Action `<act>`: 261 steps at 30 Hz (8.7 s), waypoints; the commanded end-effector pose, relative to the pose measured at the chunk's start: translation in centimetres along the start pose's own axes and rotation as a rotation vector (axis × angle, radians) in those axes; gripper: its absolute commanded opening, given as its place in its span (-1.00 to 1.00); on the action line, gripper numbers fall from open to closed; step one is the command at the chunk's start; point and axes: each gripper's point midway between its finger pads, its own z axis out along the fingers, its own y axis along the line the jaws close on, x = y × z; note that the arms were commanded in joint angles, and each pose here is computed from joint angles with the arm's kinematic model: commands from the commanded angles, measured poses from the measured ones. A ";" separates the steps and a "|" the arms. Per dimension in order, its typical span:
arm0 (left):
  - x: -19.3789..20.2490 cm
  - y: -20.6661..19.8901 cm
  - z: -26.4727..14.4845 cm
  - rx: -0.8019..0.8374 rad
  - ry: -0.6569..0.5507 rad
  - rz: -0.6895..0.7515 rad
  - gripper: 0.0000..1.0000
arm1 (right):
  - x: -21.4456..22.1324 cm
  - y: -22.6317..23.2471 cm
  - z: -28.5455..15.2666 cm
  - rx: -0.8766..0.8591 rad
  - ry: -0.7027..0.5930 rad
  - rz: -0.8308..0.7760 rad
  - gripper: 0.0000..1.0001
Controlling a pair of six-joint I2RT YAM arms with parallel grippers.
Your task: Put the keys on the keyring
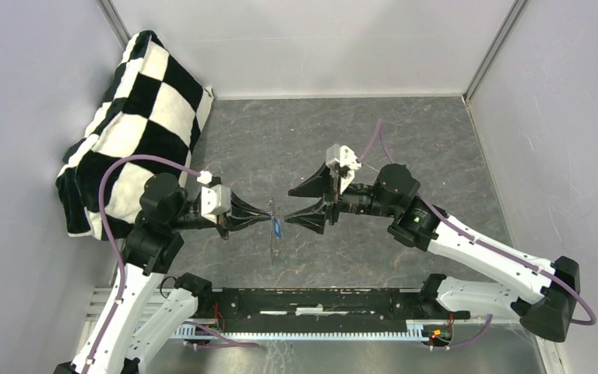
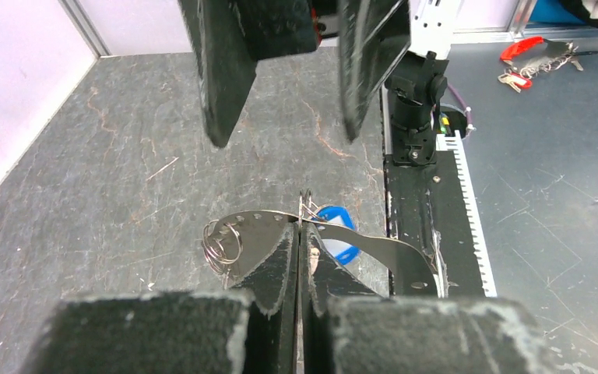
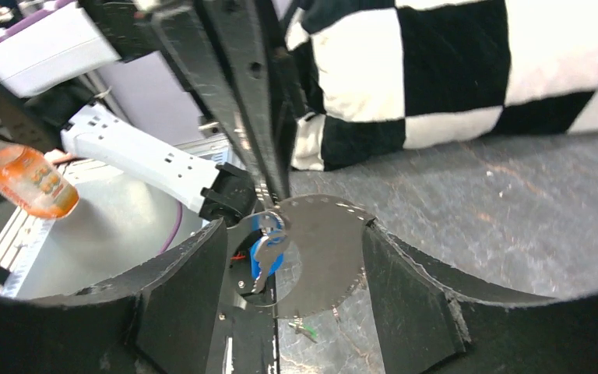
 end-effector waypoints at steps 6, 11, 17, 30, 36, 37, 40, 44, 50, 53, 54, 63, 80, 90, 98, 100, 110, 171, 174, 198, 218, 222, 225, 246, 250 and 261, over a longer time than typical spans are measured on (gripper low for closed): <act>-2.8 -1.2 0.0 0.085 -0.055 0.017 -0.96 | -4.0 3.5 0.2 -0.219 -0.071 -0.236 0.35; -2.9 -1.3 0.1 0.096 -0.056 0.019 -0.96 | -4.3 3.8 1.1 -0.264 -0.066 -0.252 0.13; -3.0 -1.3 0.0 0.094 -0.058 0.023 -0.96 | -3.4 3.8 1.8 -0.304 -0.024 -0.253 -0.11; -3.2 -1.6 -0.1 0.103 -0.062 0.026 -0.96 | -2.0 3.2 2.1 -0.303 0.017 -0.240 -0.35; -3.3 -1.7 -0.1 0.103 -0.064 0.028 -0.96 | -1.9 3.0 2.4 -0.299 0.025 -0.225 -0.58; -3.3 -1.7 -0.1 0.104 -0.064 0.028 -0.96 | -1.8 3.0 2.4 -0.298 0.028 -0.222 -0.61; -3.3 -1.7 -0.1 0.105 -0.065 0.029 -0.96 | -1.7 2.8 2.6 -0.290 0.038 -0.220 -0.78; -2.7 -1.7 -0.1 0.103 -0.055 0.024 -0.96 | -2.2 2.0 2.7 -0.236 0.056 -0.231 -0.99; 0.1 -1.2 -0.3 0.074 0.041 0.032 -0.34 | -1.4 0.7 2.2 -0.150 0.170 -0.254 -0.99; 0.5 -0.9 -0.5 0.069 0.079 0.054 -0.25 | -0.6 0.6 2.1 -0.123 0.246 -0.286 -0.99; 0.5 -0.8 -0.6 0.068 0.090 0.064 -0.25 | -0.3 0.7 2.2 -0.116 0.278 -0.300 -0.99; 0.7 -0.1 -0.6 0.062 0.131 0.087 -0.32 | 1.5 1.7 3.6 -0.098 0.474 -0.375 -0.99; 0.1 0.2 -1.6 0.020 0.179 0.168 -0.41 | 0.4 2.8 3.4 -0.124 0.463 -0.386 -0.99; 0.1 -0.2 -0.9 0.060 0.139 0.122 -0.35 | 0.1 3.7 4.7 -0.169 0.461 -0.368 -0.99; 1.1 0.3 -1.3 0.056 0.207 0.125 -0.73 | 0.2 3.6 5.0 -0.167 0.477 -0.378 -0.99; 1.2 0.4 -1.3 0.056 0.212 0.128 -0.80 | 0.1 3.5 5.0 -0.160 0.480 -0.379 -0.99; 1.1 0.1 -1.1 0.077 0.202 0.117 -0.95 | -1.2 4.0 5.1 -0.159 0.443 -0.383 -0.97; -7.3 0.2 0.0 0.016 -0.155 0.119 -0.96 | -4.7 2.7 0.5 -0.204 -0.024 0.160 -0.99; -7.5 0.3 0.0 0.011 -0.162 0.120 -0.96 | -4.6 2.7 0.4 -0.203 -0.022 0.164 -1.00; -7.4 0.5 0.6 0.042 -0.191 0.086 -0.96 | -8.0 2.1 -1.5 -0.137 -0.035 -0.079 -0.02; -7.4 0.4 0.8 0.075 -0.185 0.032 -0.96 | -8.6 3.6 -0.1 -0.312 -0.096 -0.283 -0.05; -7.4 0.3 0.8 0.075 -0.184 0.035 -0.96 | -7.9 3.5 0.3 -0.325 -0.081 -0.260 -0.07; -7.4 0.3 0.8 0.075 -0.185 0.037 -0.96 | -7.5 3.4 0.6 -0.333 -0.071 -0.246 -0.08; -4.1 1.0 0.6 0.030 -0.053 0.057 -0.38 | -5.7 0.6 1.8 -0.199 0.084 -0.184 -0.99; -2.0 1.1 0.4 0.026 0.022 0.055 -0.15 | -4.6 -0.4 1.7 -0.142 0.178 -0.174 -0.99; 1.4 1.0 -0.1 0.046 0.144 0.086 -0.11 | -2.4 -0.7 2.9 -0.045 0.412 -0.242 -0.99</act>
